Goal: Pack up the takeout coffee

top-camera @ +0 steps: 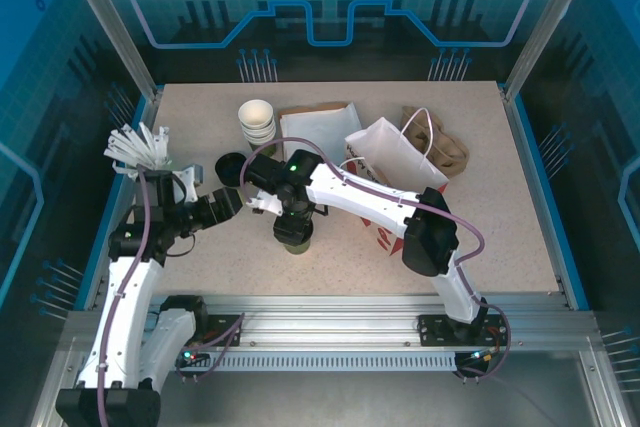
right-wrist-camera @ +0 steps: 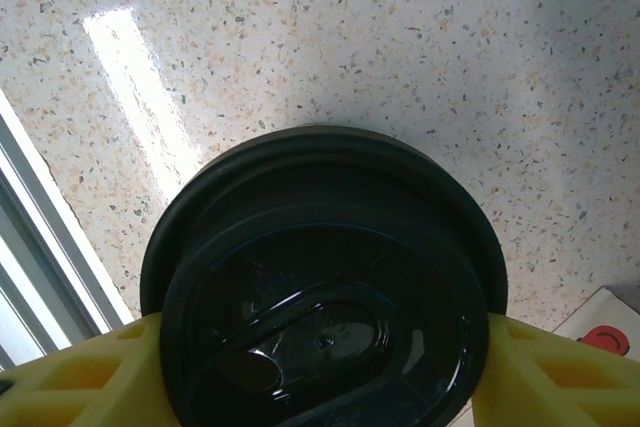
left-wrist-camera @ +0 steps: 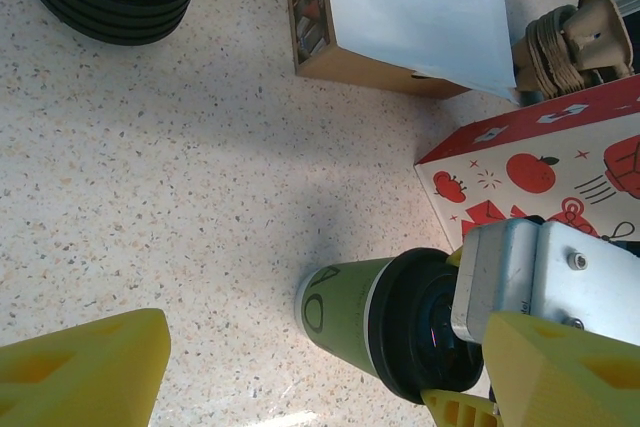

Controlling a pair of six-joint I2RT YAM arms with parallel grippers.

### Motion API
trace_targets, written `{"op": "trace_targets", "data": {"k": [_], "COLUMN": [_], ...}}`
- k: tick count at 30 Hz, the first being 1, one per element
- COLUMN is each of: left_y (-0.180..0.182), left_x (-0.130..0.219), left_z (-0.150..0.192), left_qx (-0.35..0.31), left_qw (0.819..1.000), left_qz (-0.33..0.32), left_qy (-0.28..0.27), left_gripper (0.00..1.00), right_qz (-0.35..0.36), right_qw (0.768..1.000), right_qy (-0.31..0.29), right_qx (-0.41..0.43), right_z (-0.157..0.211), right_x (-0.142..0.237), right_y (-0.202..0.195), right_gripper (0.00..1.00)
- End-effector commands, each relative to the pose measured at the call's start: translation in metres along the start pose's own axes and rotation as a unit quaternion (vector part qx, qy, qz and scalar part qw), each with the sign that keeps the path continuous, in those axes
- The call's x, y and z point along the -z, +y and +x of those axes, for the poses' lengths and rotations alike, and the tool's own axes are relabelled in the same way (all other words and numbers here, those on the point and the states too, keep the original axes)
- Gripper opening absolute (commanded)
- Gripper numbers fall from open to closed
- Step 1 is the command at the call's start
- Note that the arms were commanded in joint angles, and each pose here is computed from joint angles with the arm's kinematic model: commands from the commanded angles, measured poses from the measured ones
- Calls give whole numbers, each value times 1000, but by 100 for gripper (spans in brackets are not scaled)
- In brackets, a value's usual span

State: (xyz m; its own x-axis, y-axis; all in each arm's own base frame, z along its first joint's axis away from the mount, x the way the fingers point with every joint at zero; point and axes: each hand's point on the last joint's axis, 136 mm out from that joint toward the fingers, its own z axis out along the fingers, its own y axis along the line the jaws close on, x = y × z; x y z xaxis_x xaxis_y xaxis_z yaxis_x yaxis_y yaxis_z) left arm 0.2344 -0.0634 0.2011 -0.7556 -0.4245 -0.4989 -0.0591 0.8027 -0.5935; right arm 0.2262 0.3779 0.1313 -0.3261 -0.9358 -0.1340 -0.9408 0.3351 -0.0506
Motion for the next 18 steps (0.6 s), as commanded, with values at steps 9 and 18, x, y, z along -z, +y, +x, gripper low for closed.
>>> {"op": "trace_targets", "data": {"k": [9, 18], "left_y": [-31, -78], "left_x": [19, 37], "left_z": [-26, -58], "left_qx": [4, -17], "left_qw": [997, 989], "left_qz": [56, 109], "left_qy": [-56, -103], "left_gripper": [82, 79], "right_qz": [21, 50], "right_qw": [994, 952], "right_qy": [-102, -299], "right_qx": [-10, -43], "right_z": [20, 26], "right_x": [112, 250], "right_y": [-2, -27], "right_gripper": [45, 42]}}
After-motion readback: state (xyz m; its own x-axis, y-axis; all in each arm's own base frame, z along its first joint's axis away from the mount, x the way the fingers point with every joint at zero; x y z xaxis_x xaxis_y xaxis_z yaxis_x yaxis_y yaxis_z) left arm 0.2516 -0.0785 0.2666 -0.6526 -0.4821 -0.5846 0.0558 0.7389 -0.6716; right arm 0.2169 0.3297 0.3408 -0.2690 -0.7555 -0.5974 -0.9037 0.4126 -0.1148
